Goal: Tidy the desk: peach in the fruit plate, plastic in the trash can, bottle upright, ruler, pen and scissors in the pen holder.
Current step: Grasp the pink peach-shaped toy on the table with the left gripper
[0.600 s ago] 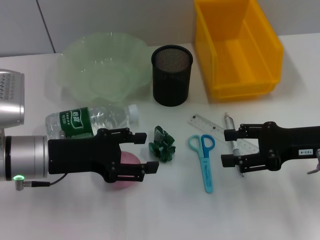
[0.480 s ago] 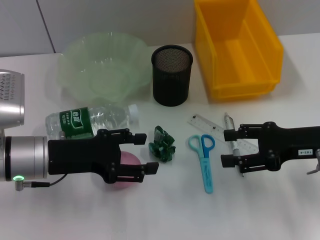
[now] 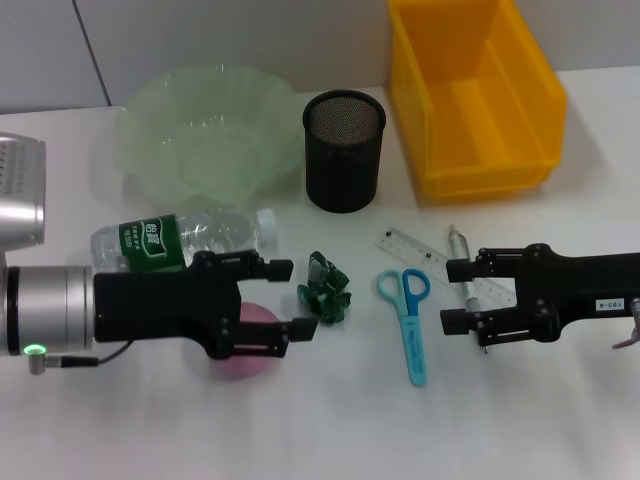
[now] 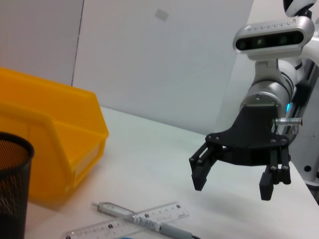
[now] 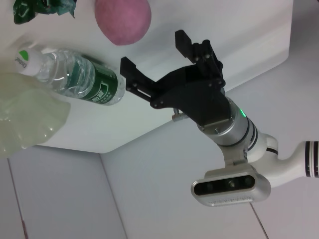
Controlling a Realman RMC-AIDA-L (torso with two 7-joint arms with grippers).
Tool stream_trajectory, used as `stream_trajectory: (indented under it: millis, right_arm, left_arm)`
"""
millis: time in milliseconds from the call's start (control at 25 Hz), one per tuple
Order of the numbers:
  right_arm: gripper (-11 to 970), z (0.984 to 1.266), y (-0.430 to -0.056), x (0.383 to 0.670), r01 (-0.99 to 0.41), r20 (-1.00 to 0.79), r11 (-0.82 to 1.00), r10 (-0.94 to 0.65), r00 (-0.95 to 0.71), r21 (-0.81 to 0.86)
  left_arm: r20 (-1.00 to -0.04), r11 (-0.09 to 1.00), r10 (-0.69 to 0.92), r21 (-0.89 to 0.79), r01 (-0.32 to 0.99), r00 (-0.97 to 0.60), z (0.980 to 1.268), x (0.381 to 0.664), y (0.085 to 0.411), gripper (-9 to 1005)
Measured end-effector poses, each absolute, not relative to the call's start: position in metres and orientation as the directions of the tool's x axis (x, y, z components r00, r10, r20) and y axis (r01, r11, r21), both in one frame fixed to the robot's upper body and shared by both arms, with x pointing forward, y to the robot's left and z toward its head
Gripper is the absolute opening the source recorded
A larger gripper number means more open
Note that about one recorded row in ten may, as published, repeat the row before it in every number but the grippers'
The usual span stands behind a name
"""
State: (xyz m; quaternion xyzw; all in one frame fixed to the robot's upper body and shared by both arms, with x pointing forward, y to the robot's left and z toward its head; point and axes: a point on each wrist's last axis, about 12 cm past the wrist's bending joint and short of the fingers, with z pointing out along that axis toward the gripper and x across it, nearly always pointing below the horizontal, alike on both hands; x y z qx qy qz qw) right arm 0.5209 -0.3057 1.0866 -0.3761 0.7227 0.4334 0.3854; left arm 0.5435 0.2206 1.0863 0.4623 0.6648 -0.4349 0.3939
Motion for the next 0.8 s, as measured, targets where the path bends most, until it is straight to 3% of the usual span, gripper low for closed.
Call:
stream_trajectory:
  millis: [440,800]
  right_arm:
    - [797,1.083,-0.309,0.519,-0.867,-0.879,0.363,-0.202,-0.431,0.342]
    - [793,1.083,-0.309,0.520,-0.859,-0.875,0.377,-0.200,-0.440,0.346]
  left_arm:
    - [-0.946,0.207,0.289,-0.089,0.974,-0.148,1.121,0.565,0.223,804]
    - [-0.897,0.166,0.428,-0.041,0.985,-0.109,1.140,0.575,0.211,802]
